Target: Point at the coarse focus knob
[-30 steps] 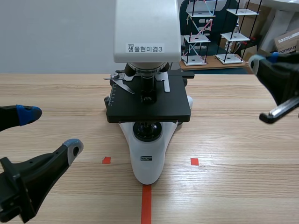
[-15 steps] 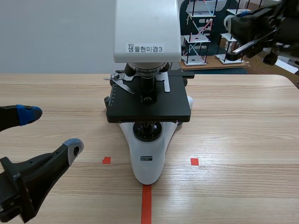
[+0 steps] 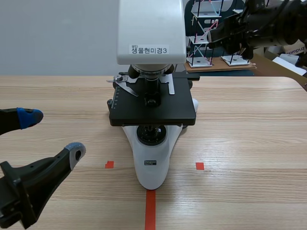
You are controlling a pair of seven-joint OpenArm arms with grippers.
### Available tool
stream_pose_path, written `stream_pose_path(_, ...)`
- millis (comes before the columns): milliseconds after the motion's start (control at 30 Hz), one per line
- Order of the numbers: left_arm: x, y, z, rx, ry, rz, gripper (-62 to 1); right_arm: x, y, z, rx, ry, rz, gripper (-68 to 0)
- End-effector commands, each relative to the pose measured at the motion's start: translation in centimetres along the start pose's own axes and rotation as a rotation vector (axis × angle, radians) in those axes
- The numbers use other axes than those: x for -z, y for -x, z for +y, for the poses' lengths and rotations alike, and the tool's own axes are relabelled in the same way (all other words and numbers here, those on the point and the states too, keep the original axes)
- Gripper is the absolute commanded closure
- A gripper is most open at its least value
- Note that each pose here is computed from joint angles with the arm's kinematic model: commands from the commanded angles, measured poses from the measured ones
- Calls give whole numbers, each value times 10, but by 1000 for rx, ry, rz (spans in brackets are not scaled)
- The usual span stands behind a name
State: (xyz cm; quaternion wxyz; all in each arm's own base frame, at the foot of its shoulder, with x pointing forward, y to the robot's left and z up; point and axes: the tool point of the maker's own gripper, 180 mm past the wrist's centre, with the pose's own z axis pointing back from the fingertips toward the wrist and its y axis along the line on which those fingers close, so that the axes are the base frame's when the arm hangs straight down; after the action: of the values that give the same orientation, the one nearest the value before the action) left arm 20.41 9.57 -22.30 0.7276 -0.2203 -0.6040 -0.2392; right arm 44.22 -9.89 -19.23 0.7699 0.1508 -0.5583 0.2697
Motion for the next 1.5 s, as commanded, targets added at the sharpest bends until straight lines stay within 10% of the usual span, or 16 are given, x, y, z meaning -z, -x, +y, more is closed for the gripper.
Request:
stream_pose_path(0, 0, -10, -1, 1, -2, -33, -623, -1, -13, 4, -9, -22, -15, 1)
stream_pose_path(233, 0, -10, -1, 1, -2, -33, -623, -2, -2, 19, 57, -112, 69, 0)
stream_pose_path(1467, 0, -10, -1, 1, -2, -33, -623, -2, -3, 19, 58, -111, 62, 1)
